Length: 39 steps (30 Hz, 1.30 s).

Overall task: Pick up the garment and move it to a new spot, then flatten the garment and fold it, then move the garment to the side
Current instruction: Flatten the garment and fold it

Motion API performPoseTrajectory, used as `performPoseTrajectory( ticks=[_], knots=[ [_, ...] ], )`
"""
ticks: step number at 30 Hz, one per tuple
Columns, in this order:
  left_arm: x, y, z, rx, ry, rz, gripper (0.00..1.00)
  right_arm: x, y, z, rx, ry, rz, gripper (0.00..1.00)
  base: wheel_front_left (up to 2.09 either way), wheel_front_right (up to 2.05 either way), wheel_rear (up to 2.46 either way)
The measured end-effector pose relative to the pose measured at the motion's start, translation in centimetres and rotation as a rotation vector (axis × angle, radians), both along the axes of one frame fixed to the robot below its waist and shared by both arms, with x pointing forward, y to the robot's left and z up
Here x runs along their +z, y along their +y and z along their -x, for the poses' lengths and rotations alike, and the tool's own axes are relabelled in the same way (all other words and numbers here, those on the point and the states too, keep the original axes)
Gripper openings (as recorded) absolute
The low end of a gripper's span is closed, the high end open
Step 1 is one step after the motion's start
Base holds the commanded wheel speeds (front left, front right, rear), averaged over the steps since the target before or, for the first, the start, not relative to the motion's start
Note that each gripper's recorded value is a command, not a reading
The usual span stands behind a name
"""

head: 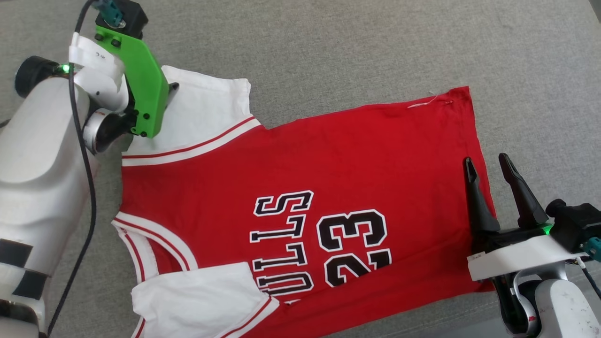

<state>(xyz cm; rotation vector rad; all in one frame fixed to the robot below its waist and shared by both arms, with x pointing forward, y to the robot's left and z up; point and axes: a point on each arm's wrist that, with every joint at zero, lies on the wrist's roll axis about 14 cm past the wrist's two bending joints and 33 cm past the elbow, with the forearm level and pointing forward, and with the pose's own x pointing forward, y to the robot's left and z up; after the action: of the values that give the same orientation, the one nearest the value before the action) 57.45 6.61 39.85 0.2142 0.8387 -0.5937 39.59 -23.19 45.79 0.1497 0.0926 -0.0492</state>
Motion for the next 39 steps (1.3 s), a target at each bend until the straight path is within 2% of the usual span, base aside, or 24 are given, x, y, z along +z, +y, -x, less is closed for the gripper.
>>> performPoseTrajectory(
  ticks=[4, 12, 13, 14, 15, 21, 29, 35, 39],
  knots=[
    [-2.1, 1.3, -0.9, 0.028, 0.05, -0.052, 1.0, -0.7, -0.4, 0.0, -0.012, 0.019, 0.002, 1.0, 0.0, 0.0, 0.0],
    [-3.4, 1.5, -2.5, 0.063, 0.078, -0.059, 1.0, -1.7, -0.6, 0.1, -0.021, 0.048, 0.0, 1.0, 0.0, 0.0, 0.0],
    [-3.7, 1.4, -2.4, 0.062, 0.095, -0.066, 0.82, -1.8, -0.6, 0.1, -0.021, 0.051, 0.0, 1.0, 0.0, 0.0, 0.0],
    [-3.7, 1.4, -2.4, 0.061, 0.113, -0.068, 0.37, -1.9, -0.6, 0.0, -0.021, 0.051, 0.001, 1.0, 0.0, 0.0, 0.0],
    [-3.7, 1.3, -2.4, 0.063, 0.124, -0.065, 0.0, -1.9, -0.6, -0.1, -0.02, 0.049, 0.001, 1.0, 0.0, 0.0, 0.0],
    [-3.6, 0.7, -2.3, 0.073, 0.133, -0.016, 0.0, -1.8, -0.6, -0.5, -0.015, 0.045, 0.003, 1.0, 0.0, 0.0, 0.0],
    [-1.8, 0.1, -1.3, 0.125, 0.094, 0.1, 0.0, -0.4, -1.1, -0.3, 0.007, 0.038, 0.036, 1.0, 0.0, 0.0, 0.0],
    [0.8, -0.6, 0.2, 0.146, 0.066, 0.183, 0.0, 0.0, -1.9, 0.1, 0.057, 0.133, 0.103, 1.0, 0.0, 0.0, 0.0],
    [3.4, -0.9, 1.3, 0.129, 0.011, 0.223, 0.0, -0.4, -3.0, 0.3, 0.087, 0.259, 0.16, 1.0, 0.0, 0.0, 0.0]
  ],
)
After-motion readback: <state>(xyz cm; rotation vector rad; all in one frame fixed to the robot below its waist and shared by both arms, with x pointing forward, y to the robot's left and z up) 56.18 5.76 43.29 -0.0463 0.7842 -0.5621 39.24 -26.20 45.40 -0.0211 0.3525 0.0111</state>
